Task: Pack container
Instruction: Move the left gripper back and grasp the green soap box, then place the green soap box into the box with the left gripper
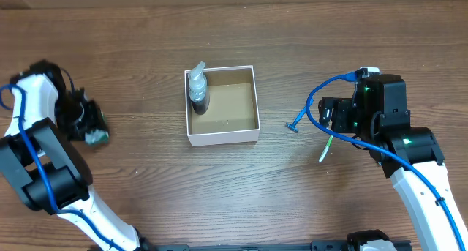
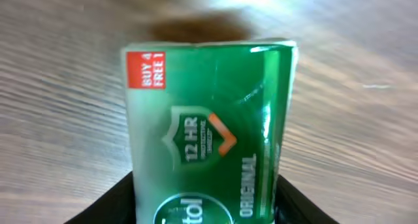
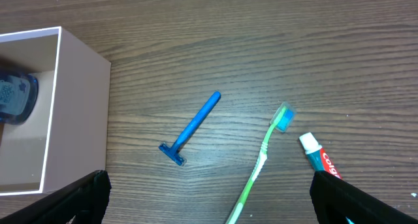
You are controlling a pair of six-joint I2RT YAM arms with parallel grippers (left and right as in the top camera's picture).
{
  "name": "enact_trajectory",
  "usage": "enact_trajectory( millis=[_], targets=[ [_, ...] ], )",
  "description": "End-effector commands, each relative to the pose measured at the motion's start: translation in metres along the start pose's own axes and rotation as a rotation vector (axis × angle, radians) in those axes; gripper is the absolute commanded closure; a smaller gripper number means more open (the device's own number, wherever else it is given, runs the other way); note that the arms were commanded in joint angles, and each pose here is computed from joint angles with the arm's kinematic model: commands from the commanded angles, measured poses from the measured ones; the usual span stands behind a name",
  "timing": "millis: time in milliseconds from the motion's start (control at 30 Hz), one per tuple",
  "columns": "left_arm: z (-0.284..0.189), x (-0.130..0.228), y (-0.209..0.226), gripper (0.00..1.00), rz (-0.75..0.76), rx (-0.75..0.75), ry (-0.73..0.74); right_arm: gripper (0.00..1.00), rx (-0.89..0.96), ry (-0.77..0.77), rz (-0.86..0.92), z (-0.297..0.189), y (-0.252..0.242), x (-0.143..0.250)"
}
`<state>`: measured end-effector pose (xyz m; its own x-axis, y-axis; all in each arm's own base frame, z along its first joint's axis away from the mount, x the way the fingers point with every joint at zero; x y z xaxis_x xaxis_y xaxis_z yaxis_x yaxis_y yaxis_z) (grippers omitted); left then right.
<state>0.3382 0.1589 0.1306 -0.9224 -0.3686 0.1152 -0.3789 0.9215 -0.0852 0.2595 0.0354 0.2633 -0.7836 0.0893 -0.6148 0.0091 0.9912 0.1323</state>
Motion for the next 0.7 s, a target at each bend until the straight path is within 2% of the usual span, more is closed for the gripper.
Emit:
enact_trajectory(
  millis=[0, 133, 300, 500, 667],
  targets=[
    [-0.082, -0.005, -0.053, 0.96, 0.112, 0.075, -0.224, 0.0, -0.005, -0.042, 0.006, -0.009, 0.001, -0.009],
    [-0.158, 0.027, -0.129, 0.96, 0.312, 0.106, -0.45, 0.0, -0.005, -0.041, 0.006, -0.009, 0.001, -0.009],
    [-0.195, 0.079, -0.216, 0.96, 0.559, 0.171, -0.598, 0.0, -0.005, -0.041, 0.006, -0.009, 0.001, -0.009],
    [-0.173, 0.125, -0.293, 0.96, 0.754, 0.168, -0.557, 0.0, -0.005, -0.041, 0.006, -0.009, 0.001, -0.009],
    [-0.129, 0.13, -0.33, 0.96, 0.8, 0.105, -0.459, 0.0, -0.005, -0.041, 0.006, -0.009, 0.001, -0.009]
  ],
)
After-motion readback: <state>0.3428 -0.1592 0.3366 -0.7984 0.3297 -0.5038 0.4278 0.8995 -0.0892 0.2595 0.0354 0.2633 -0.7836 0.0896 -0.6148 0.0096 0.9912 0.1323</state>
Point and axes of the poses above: each gripper's point midway between its finger pads, its own z axis out along the fingers, its own y axis along the line the jaws close on, x = y × z, the point moved 9 cm from there along -z, back along the fingers, and after that the axes turned 1 degree about z, right-handed, at the moved point
